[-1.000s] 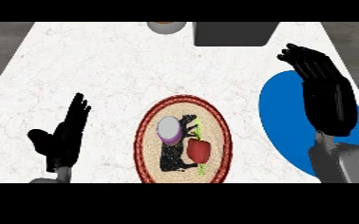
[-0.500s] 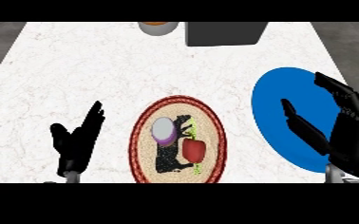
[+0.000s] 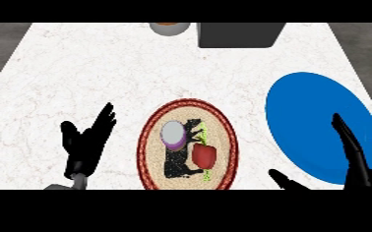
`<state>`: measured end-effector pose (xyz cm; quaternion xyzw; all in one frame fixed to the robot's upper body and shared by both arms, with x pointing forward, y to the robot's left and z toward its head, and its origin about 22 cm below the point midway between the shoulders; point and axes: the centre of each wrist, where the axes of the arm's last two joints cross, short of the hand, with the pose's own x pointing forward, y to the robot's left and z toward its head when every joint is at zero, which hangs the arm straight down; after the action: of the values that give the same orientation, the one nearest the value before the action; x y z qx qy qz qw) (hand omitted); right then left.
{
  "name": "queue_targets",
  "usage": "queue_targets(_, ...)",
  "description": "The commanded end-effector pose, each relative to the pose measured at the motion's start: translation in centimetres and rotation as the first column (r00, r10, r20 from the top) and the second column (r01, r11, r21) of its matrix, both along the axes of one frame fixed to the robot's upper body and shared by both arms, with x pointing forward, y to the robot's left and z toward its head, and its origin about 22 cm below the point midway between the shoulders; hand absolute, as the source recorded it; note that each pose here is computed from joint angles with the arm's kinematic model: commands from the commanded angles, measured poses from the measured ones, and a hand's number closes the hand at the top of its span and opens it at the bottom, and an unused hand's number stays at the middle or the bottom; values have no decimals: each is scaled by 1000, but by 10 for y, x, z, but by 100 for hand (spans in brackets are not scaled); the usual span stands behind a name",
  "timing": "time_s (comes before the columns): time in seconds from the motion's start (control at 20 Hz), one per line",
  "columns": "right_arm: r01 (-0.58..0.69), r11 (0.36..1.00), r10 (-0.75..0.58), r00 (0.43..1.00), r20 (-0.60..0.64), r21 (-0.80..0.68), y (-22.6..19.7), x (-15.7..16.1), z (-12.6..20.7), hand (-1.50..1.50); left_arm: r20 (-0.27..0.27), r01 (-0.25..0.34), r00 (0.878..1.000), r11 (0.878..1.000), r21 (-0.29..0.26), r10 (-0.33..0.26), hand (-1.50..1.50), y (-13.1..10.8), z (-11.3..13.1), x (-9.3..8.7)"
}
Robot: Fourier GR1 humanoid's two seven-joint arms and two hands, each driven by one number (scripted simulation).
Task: Pick the bell pepper from the placemat and place it in the plate
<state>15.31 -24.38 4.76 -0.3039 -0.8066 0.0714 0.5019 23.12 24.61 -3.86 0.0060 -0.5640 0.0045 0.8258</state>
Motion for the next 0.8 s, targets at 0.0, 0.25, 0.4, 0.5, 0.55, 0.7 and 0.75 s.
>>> queue_targets(0.0, -88, 982, 48, 972, -229, -167, -4, -23, 6, -150, 4, 0, 1000, 1000, -2, 0, 0, -8, 8, 6)
queue_targets(0.25, -122, 951, 13, 934, -358, -284, 21, -34, 31, -150, -22, 13, 1000, 1000, 1, -13, 0, -2, 7, 3)
queue_targets(0.4, -96, 937, -58, 906, -420, -336, 38, -28, 42, -150, -8, 19, 1000, 1000, 7, -19, 0, 2, 8, 7)
queue_targets(0.5, -78, 931, -100, 886, -454, -357, 58, -16, 46, -150, -21, 41, 999, 999, -1, -41, 0, -5, 0, -2)
queue_targets(0.55, -97, 928, -90, 878, -469, -360, 70, -19, 48, -150, -22, 40, 999, 999, -2, -40, 0, -7, 1, -6)
queue_targets(0.7, -117, 920, -83, 875, -477, -374, 115, -6, 30, -150, -23, 27, 999, 1000, 1, -27, 0, -20, 11, 4)
queue_targets(0.75, -114, 917, -88, 877, -471, -383, 127, -1, 28, -150, -2, 33, 999, 999, 12, -33, 0, 10, 10, -2)
